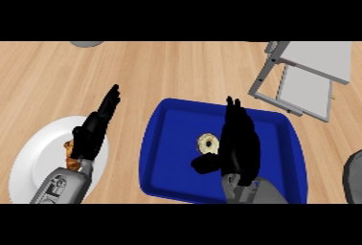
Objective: Pick the cupcake from the tray and place it in the tiered shelf
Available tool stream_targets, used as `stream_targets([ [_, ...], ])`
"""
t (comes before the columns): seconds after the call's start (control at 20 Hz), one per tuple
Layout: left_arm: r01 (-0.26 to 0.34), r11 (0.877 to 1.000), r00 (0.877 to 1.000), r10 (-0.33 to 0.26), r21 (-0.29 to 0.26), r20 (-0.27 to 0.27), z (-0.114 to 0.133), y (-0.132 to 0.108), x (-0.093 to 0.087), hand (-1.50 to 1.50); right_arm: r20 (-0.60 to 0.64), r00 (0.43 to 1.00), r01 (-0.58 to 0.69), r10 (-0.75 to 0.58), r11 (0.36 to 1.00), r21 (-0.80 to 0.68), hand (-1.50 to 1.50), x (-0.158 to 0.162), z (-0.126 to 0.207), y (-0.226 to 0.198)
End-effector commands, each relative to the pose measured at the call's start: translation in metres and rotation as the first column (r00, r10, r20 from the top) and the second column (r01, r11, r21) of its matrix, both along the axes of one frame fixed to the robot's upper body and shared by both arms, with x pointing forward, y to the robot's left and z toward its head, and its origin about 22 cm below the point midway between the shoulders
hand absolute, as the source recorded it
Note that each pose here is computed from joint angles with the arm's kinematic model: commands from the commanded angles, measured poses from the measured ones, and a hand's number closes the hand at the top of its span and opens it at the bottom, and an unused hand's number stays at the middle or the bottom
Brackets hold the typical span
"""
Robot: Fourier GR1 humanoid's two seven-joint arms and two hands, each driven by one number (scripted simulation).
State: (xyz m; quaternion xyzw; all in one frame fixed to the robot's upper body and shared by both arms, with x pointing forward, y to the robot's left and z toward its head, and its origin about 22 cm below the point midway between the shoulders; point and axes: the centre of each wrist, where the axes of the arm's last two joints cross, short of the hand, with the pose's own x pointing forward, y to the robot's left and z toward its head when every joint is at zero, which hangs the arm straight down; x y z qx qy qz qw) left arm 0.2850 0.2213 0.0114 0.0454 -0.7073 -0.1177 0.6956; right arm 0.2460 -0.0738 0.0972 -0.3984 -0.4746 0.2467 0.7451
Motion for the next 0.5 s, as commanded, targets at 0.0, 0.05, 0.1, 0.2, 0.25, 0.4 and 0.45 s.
stream_targets([
  [0.0,-0.02,1.0,1.0,0.02,0.004,0.002,0.009,0.011,0.009,0.0,-0.12,0.978,0.169,-0.169,0.986,-0.006,-1.5,-0.007,-0.006,0.014],
  [0.05,0.003,1.0,1.0,-0.003,0.003,0.006,-0.011,0.006,-0.004,0.0,-0.129,0.979,0.163,-0.16,0.987,0.007,-1.5,0.006,0.004,0.013],
  [0.1,-0.006,1.0,1.0,0.006,-0.004,-0.006,0.008,0.008,0.003,0.0,-0.133,0.976,0.177,-0.175,0.984,0.001,-1.5,0.0,-0.005,0.012],
  [0.2,0.001,1.0,1.0,-0.001,0.008,0.001,0.003,0.006,-0.004,0.0,-0.14,0.974,0.179,-0.177,0.984,0.001,-1.5,0.016,0.005,0.006],
  [0.25,0.015,1.0,1.0,-0.015,-0.006,-0.001,0.005,0.008,-0.008,0.0,-0.146,0.969,0.2,-0.198,0.98,-0.003,-1.5,0.021,-0.001,0.007],
  [0.4,-0.007,1.0,1.0,0.007,0.004,0.003,0.016,0.017,0.006,0.0,-0.16,0.97,0.181,-0.182,0.983,-0.02,-1.5,0.009,-0.025,0.013],
  [0.45,-0.008,1.0,1.0,0.008,0.008,-0.006,0.008,0.012,0.003,0.0,-0.161,0.97,0.18,-0.18,0.984,-0.016,-1.5,0.006,-0.012,0.006],
])
